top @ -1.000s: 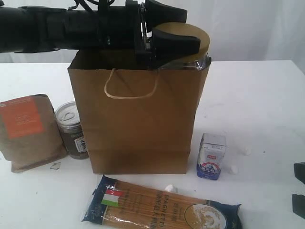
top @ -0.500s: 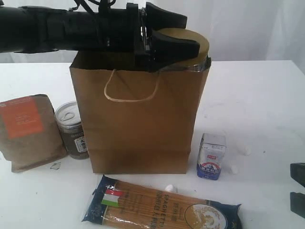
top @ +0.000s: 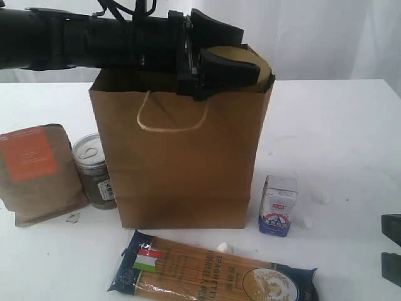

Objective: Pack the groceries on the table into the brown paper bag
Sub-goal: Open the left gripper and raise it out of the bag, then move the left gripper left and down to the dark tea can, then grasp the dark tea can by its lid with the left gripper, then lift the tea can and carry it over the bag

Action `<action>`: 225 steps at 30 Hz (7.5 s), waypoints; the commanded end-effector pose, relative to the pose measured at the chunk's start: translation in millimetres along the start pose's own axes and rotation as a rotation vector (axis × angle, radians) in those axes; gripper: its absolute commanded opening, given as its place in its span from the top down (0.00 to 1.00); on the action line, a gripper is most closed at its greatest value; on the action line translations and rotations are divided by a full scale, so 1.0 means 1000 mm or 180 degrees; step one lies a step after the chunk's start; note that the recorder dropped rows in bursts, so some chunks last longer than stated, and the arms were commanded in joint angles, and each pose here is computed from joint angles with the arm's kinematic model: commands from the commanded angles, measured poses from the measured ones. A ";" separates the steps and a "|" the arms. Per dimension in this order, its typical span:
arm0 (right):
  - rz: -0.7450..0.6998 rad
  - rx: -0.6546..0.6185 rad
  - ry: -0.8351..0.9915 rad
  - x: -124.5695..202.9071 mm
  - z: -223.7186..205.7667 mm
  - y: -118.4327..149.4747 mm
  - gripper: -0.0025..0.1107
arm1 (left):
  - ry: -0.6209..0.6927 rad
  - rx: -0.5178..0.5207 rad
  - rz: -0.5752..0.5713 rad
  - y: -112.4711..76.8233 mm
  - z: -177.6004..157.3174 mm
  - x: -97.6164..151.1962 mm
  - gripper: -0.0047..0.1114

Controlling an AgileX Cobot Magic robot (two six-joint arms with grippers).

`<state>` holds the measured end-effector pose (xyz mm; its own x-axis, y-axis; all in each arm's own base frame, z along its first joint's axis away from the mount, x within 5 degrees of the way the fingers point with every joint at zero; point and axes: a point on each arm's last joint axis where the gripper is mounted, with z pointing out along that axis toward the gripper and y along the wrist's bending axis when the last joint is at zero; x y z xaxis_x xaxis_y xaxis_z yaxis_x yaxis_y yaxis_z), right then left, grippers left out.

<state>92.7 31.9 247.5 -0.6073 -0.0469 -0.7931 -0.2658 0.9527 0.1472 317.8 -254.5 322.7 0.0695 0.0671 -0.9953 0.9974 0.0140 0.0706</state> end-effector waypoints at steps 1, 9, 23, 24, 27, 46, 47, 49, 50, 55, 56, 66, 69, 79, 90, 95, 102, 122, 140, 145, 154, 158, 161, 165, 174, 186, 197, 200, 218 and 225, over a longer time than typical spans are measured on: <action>0.0005 0.0014 -0.0005 0.000 0.001 -0.001 0.98 | -0.0095 0.0049 0.0018 -0.004 0.001 -0.009 0.05; 0.0005 0.0014 -0.0005 0.000 0.001 -0.001 0.98 | -0.0100 0.0061 0.0018 -0.005 0.001 -0.010 0.05; 0.0034 -0.0006 -0.0002 0.000 0.001 0.000 0.98 | -0.0201 0.0142 0.0174 -0.008 -0.009 -0.022 0.05; 0.0039 -0.0009 -0.0003 0.000 0.001 0.000 0.98 | -0.0214 0.0118 0.0211 -0.008 -0.013 -0.026 0.05; 0.0034 -0.0010 -0.0003 0.000 0.001 0.000 0.98 | -0.0232 -0.0071 0.0330 -0.006 -0.028 -0.040 0.05; 0.0039 -0.0013 -0.0004 0.000 0.001 0.000 0.98 | 0.0344 -0.1196 0.0552 -0.037 -0.169 -0.123 0.05; 0.0039 -0.0013 -0.0004 0.000 0.001 0.000 0.98 | 0.0357 -0.1254 0.0460 -0.039 -0.172 -0.125 0.05; 0.0039 -0.0013 -0.0004 0.000 0.001 0.000 0.98 | 0.0451 -0.1371 0.0374 -0.046 -0.175 -0.129 0.06; 0.0039 -0.0013 -0.0004 0.000 0.001 0.000 0.98 | 0.0523 -0.1417 0.0385 -0.049 -0.176 -0.131 0.06; 0.0039 -0.0013 -0.0004 0.000 0.001 0.000 0.98 | 0.0828 -0.1534 0.0236 -0.067 -0.182 -0.136 0.14; 0.0039 -0.0013 -0.0004 0.000 0.001 0.000 0.98 | 0.0878 -0.1563 0.0183 -0.070 -0.183 -0.136 0.20; 0.0039 -0.0013 -0.0004 0.000 0.001 0.000 0.98 | 0.2425 -0.1478 -0.0016 -0.073 -0.201 -0.078 0.95; 0.0039 -0.0013 -0.0004 0.000 0.001 0.000 0.98 | 0.3287 -0.1257 0.0250 -0.072 -0.215 -0.044 0.95; 0.0039 -0.0013 -0.0004 0.000 0.001 0.000 0.98 | 0.2612 -0.0785 0.0180 -0.081 -0.193 -0.015 0.51; 0.0039 -0.0013 -0.0004 0.000 0.001 0.000 0.98 | 0.2392 -0.0870 -0.0003 -0.082 -0.189 -0.007 0.06; 0.0039 -0.0013 -0.0004 0.000 0.001 0.000 0.98 | 0.2077 -0.0740 0.0128 -0.076 -0.181 -0.008 0.06; 0.0039 -0.0013 -0.0004 0.000 0.001 0.000 0.98 | 0.2031 -0.0782 0.0502 -0.037 -0.176 0.025 0.06; 0.0039 -0.0013 -0.0004 0.000 0.001 0.000 0.98 | 0.1954 -0.0671 0.0312 0.004 -0.167 0.096 0.06; 0.0046 -0.0018 -0.0005 0.000 0.001 0.000 0.98 | 0.2061 -0.0579 0.0039 0.013 -0.165 0.132 0.06; 0.0046 -0.0018 -0.0005 0.000 0.001 0.000 0.98 | 0.2073 -0.0600 0.0046 0.013 -0.165 0.133 0.06; 0.0046 -0.0018 -0.0005 0.000 0.001 0.000 0.98 | 0.2106 -0.0652 0.0060 0.015 -0.166 0.133 0.45; 0.0046 -0.0018 -0.0005 0.000 0.001 0.000 0.98 | 0.2095 -0.0666 0.0011 0.014 -0.166 0.133 0.66; 0.0046 -0.0018 -0.0005 0.000 0.001 0.000 0.98 | 0.2082 -0.0702 -0.0003 0.013 -0.167 0.128 0.78; 0.0046 -0.0018 -0.0005 0.000 0.001 0.000 0.98 | 0.2062 -0.0748 0.0110 0.011 -0.168 0.115 0.94; 0.0046 -0.0018 -0.0005 0.000 0.001 0.000 0.98 | 0.1860 -0.1041 0.0616 -0.008 -0.172 0.049 0.96; 0.0046 -0.0018 -0.0005 0.000 0.001 0.000 0.98 | 0.1870 -0.1910 0.1206 -0.028 -0.189 -0.014 0.96; 0.0046 -0.0018 -0.0005 0.000 0.001 0.000 0.98 | -0.0119 -0.2442 0.0496 -0.046 -0.187 -0.080 0.96; 0.0046 -0.0018 -0.0005 0.000 0.001 0.000 0.98 | -0.0340 -0.2032 0.0554 -0.055 -0.180 -0.087 0.96; 0.0046 -0.0018 -0.0005 0.000 0.001 0.000 0.98 | -0.0682 -0.0933 0.0590 -0.070 -0.165 -0.083 0.96; 0.0046 -0.0018 -0.0005 0.000 0.001 0.000 0.98 | -0.0689 -0.0709 0.0427 -0.057 -0.146 -0.072 0.96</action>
<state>92.6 32.8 247.8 -0.6100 -0.0316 -0.7918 -0.2641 0.9502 0.1655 254.8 -106.7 389.9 0.2214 -0.0492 -0.9739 0.9416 0.2707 0.2004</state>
